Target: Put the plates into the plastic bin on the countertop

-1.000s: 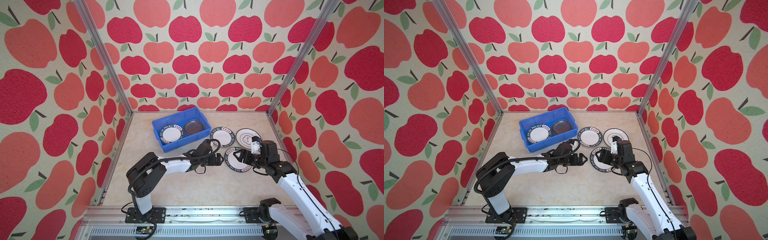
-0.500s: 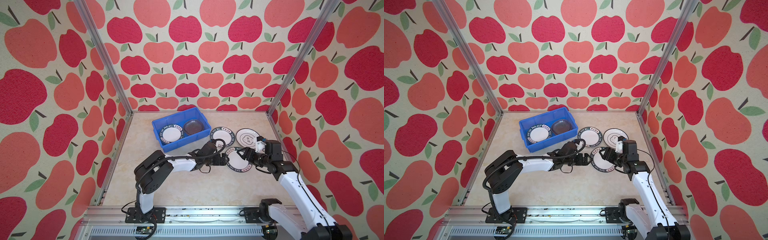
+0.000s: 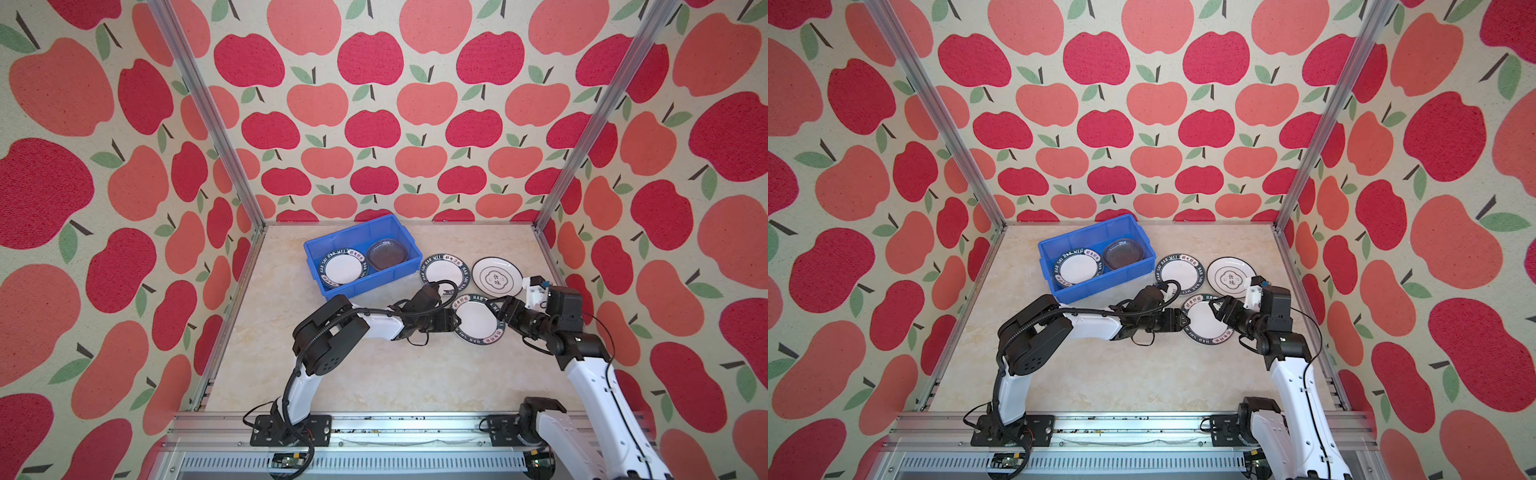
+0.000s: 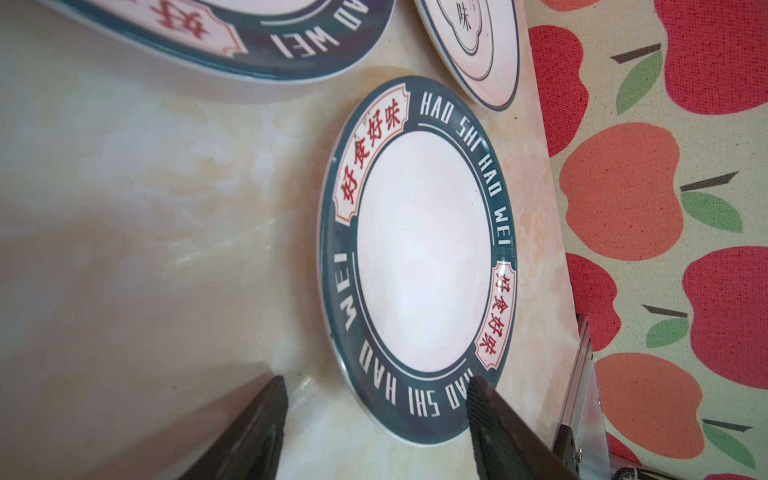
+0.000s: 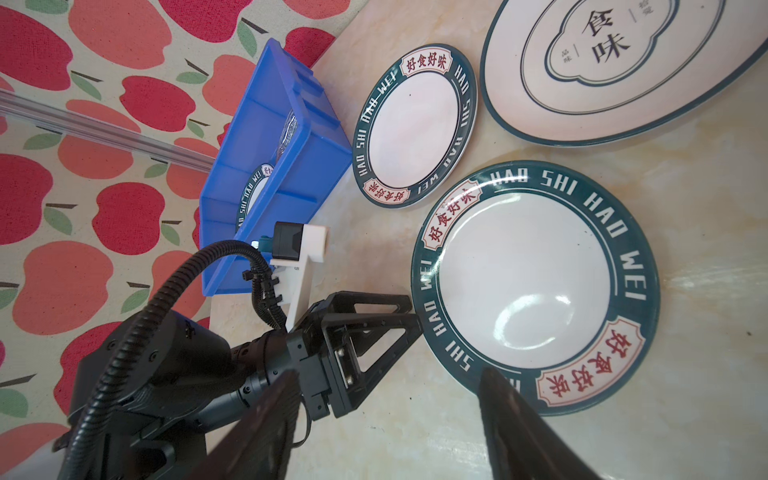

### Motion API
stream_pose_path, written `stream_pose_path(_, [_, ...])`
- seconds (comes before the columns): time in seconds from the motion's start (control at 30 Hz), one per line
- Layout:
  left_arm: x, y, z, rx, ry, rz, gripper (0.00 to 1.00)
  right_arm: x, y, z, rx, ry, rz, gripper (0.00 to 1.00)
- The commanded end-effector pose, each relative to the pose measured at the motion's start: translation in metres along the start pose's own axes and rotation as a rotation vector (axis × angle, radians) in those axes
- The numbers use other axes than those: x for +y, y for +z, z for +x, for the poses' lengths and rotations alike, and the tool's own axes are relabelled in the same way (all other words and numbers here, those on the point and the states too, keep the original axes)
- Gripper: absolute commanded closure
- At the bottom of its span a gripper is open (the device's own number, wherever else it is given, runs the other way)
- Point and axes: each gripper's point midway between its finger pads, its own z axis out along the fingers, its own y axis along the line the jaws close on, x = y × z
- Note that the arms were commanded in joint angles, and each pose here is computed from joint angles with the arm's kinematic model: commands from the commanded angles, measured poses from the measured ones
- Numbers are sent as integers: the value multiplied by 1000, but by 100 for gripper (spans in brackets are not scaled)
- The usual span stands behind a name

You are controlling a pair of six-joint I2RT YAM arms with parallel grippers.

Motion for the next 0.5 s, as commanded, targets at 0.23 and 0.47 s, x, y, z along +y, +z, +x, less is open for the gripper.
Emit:
stream_pose_path(0.23, [39,27,-1,-16,-85,-31,55,-9,4,15,46,18,1,29])
stream_pose_path(0.47, [51,35,-1,-2,-98,-44,64,-10,7,16,46,20,-8,29])
